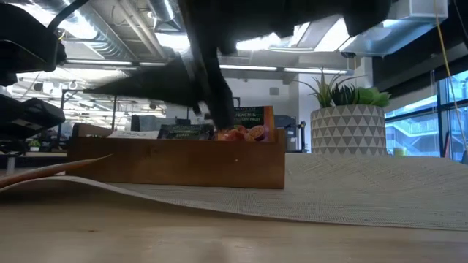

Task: Pick & Place Tea
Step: Put the white tea bag into the left section of the wooden organizer

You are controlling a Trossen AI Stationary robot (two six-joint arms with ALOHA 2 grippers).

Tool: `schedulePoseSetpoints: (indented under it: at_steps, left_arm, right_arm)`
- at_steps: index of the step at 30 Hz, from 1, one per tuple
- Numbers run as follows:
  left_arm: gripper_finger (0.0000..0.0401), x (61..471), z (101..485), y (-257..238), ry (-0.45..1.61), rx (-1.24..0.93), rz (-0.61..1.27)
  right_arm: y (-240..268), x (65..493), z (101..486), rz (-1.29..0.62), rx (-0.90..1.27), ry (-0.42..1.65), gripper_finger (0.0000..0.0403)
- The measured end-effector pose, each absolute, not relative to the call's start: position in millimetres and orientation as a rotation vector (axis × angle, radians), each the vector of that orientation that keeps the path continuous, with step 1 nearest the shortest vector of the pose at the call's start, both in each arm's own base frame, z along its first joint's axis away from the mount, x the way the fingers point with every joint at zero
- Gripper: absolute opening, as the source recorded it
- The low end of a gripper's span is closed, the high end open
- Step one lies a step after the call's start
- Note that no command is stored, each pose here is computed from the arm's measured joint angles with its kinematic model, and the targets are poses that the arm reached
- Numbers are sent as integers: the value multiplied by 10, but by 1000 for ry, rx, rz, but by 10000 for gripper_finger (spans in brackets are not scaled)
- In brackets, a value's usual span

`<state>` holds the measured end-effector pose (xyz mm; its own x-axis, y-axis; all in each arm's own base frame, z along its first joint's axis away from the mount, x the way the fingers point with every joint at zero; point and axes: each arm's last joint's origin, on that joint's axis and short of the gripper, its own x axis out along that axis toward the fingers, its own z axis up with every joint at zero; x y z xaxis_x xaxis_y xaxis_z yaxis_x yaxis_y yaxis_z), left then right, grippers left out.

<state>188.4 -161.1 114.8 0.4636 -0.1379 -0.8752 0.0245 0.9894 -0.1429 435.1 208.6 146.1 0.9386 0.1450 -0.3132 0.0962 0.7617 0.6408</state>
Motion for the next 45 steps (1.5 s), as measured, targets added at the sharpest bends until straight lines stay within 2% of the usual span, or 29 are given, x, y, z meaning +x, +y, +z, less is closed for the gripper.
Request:
schedulePoseSetpoints:
  at_steps: [6, 21, 28, 40, 45]
  left_arm:
    - [3, 1887, 1150, -1613, 1080, -116, -101]
    - [3, 1922, 1170, -1637, 1029, -131, -104]
    - [3, 1950, 1183, -1636, 973, -106, -81]
    - [3, 1952, 1186, -1637, 971, -115, -79]
    - [3, 1952, 1188, -1638, 970, -116, -80]
  right_arm:
    - [1975, 4376, 1324, -158, 753, 344, 277]
    - [1658, 4511, 998, -270, 849, 380, 239]
    - [1621, 4527, 984, -269, 857, 385, 223]
    - [1617, 4564, 1038, -216, 833, 334, 142]
    - [1595, 4572, 1032, -203, 854, 351, 88]
